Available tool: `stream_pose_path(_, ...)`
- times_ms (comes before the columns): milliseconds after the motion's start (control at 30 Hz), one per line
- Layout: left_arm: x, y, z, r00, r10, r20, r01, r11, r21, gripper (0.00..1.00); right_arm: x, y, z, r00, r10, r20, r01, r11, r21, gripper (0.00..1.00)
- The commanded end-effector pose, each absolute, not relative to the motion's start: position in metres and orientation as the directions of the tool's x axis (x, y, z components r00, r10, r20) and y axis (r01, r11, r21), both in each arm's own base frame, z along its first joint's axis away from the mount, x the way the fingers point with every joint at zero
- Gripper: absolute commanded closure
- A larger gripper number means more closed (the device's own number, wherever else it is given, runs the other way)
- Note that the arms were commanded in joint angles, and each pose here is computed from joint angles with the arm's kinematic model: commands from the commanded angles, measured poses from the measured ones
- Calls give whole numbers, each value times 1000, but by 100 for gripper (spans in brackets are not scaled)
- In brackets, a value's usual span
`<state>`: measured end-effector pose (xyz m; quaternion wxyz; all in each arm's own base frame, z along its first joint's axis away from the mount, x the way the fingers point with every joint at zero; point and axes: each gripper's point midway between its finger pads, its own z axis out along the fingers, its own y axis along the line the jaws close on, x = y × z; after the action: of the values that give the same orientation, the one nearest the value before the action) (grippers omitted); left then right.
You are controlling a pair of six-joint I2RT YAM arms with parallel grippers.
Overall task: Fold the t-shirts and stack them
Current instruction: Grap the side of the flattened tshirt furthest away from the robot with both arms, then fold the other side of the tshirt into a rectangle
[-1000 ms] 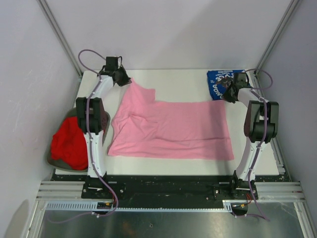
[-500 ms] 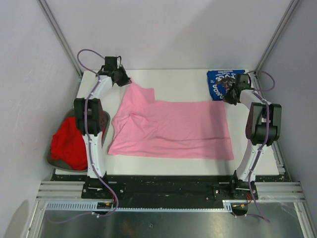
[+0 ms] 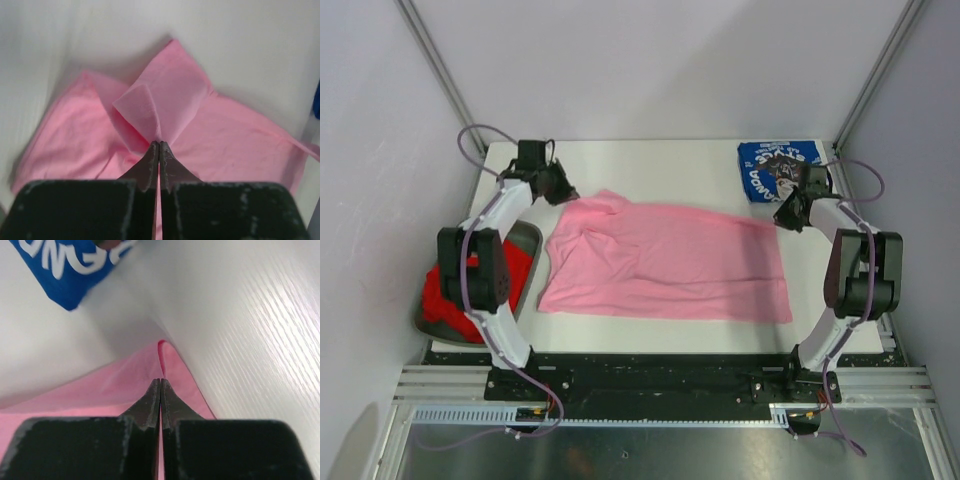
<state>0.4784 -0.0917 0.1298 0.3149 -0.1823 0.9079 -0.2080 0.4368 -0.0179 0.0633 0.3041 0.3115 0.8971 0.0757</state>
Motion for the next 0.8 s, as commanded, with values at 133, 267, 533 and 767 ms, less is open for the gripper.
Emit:
stream_pose_path(133,400,-78,144,-697,-480,-533,-231,854,-467,100,387,-26,77,-587,627,-513,570,770,288,100)
stream_pose_path(267,374,-75,147,-682,-482,-550,-228,855,-466,100,367,-31,71,-589,637,-498,591,759,272,100)
stream_pose_path(533,351,-71,157,-649,-492,-581,-221,852,-475,100,345,-38,68,-583,656,-479,607,744,279,100)
stream_pose_path(767,364,-72,184,-613,-490,-619,-181,850,-494,100,352,-35,80,-562,668,-488,585,738,336,100)
